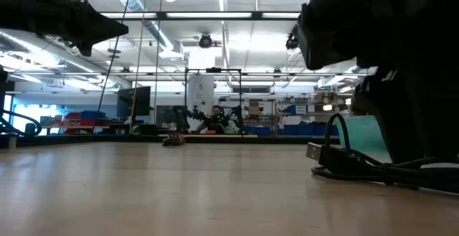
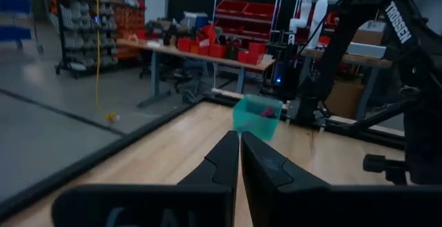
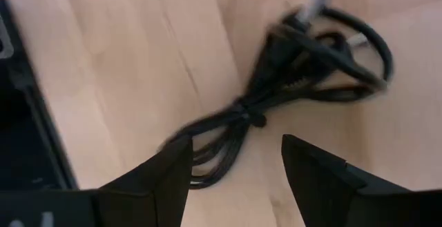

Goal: Pick and place USB-C Cables
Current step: Put the bottom right black charger cable into the bin

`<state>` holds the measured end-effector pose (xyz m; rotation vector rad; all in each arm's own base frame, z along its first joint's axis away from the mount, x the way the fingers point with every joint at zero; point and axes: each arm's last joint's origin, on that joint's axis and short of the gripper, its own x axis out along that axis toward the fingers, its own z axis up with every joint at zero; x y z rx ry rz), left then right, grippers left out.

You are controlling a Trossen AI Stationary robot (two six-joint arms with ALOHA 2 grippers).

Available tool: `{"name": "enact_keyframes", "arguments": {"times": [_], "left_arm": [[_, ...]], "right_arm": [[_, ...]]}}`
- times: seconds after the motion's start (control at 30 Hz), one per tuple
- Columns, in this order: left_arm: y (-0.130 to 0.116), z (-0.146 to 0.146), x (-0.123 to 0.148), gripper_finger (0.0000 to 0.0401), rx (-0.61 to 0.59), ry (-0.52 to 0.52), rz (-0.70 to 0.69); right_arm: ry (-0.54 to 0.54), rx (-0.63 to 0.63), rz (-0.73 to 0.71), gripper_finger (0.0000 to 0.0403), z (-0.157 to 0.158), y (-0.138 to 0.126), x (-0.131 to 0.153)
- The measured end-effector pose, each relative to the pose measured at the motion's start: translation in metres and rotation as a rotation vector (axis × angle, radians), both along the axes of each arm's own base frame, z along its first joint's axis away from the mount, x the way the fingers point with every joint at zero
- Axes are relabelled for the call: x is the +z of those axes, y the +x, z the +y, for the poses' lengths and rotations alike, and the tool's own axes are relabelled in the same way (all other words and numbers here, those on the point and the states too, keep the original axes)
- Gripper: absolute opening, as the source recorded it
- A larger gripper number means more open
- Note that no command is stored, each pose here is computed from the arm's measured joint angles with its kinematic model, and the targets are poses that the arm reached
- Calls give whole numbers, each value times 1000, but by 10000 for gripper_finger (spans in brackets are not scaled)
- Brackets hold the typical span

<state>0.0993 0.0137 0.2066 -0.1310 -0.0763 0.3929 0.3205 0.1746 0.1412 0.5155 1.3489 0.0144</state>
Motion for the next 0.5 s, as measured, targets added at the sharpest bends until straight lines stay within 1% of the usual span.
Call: {"name": "enact_keyframes", "arguments": {"times": [0.2,0.37,0.5], "left_arm": [[0,0,-3,25,-2,-46,9],[0,0,-3,25,-7,-75,5],[0,-1,-5,25,-31,-116,7]], "right_arm": [[17,-33,-47,228,-2,3,8],[-20,-84,-42,224,-2,4,2],[-90,-131,-18,215,-4,3,-5]]}}
